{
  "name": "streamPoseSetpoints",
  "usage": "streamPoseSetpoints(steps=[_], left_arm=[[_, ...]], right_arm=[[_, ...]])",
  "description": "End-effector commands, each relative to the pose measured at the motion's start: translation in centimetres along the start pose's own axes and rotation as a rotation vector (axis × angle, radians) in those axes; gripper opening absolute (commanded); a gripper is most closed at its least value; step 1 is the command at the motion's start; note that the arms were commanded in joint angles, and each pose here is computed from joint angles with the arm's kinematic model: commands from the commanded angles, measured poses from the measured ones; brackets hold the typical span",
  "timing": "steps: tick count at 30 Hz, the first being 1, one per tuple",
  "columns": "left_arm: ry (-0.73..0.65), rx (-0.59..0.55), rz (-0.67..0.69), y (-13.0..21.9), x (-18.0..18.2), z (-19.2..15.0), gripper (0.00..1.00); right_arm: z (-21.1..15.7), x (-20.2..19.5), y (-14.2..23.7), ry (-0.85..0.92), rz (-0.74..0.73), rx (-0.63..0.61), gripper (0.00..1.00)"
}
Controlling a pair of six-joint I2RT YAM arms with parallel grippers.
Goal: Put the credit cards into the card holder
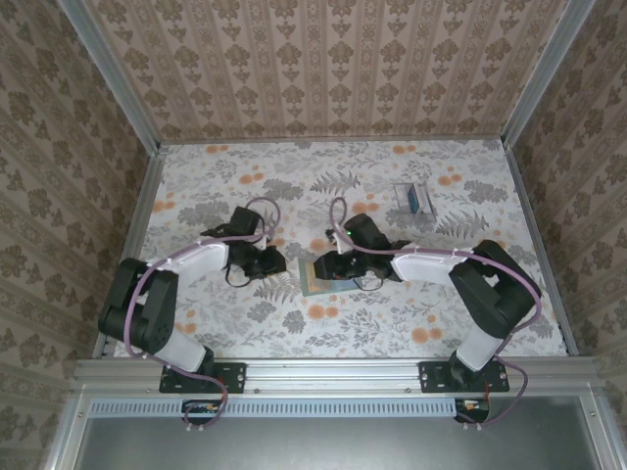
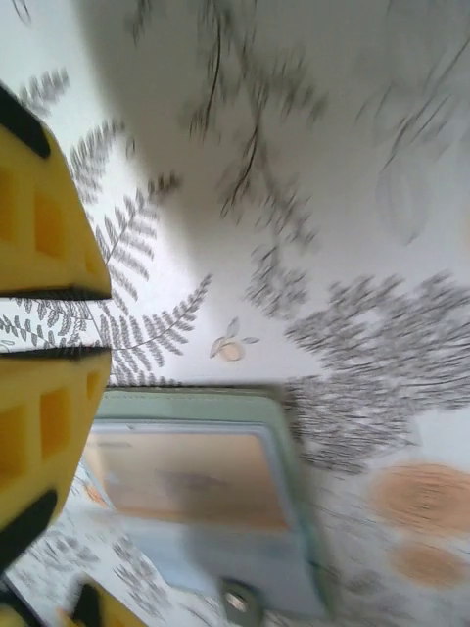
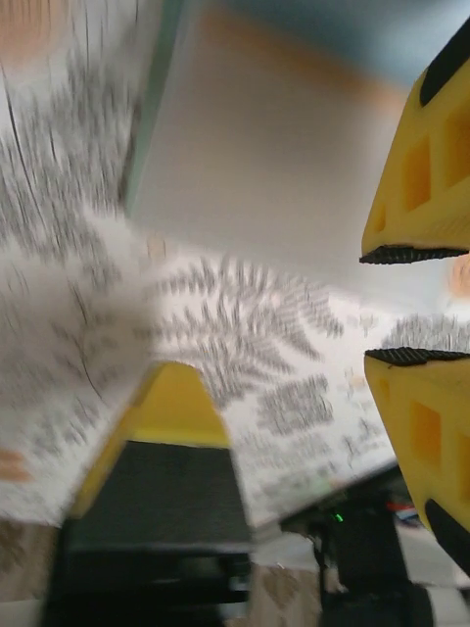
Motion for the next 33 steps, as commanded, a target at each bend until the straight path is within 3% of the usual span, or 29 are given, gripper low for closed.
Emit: streamPoseSetpoints(steps=[1,5,13,17,20,24,28,33], left_arm=[[0.013,-0.004,0.02,1.3,0.8,-0.7,0.27],[0.034,-0.01,0.031,1.6,1.4,-0.8,0.3],[0.042,-0.073,0.077,2.8,1.8,-0.6,0.34],[0.044,-0.148,0.112,4.1,2.0,-0.5,0.42],[0.047,-0.163,0.102,4.6,2.3,-0.6,0.47],[0.003,-0.185,0.076,5.6,1.9,-0.9,0.57],[-0.038,-0.248,0.059,6.8,1.4,-1.9,0.68],[-0.048,-0.24,0.107,7.5,1.7,-2.9,0.7]], right_arm=[[-0.3,2.5,-1.5,0.089,0.097,0.111,0.34],[1.7,2.9,1.4,0.169,0.002,0.042,0.39],[11.0,-0.2,15.8,0.121,-0.463,-0.494,0.51],[13.6,-2.1,20.5,0.122,-0.72,-0.64,0.65],[15.9,-4.3,22.3,0.089,-0.861,-0.647,0.69],[17.9,-8.1,23.3,-0.005,-0.989,-0.556,0.69],[18.9,-11.6,22.3,-0.039,-1.038,-0.42,0.7],[19.0,-14.1,20.7,-0.05,-1.054,-0.305,0.71]])
Point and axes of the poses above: each hand's point on the last joint's axis, 136 mm out from that joint toward the fingers, its own y axis back along the fingers, its own x axis along the line the jaws close on, z = x × y, the point moved 7 cm from there along y, back along the fingers, and after that the axes turned 12 degrees about -y, right-handed, at the moved point
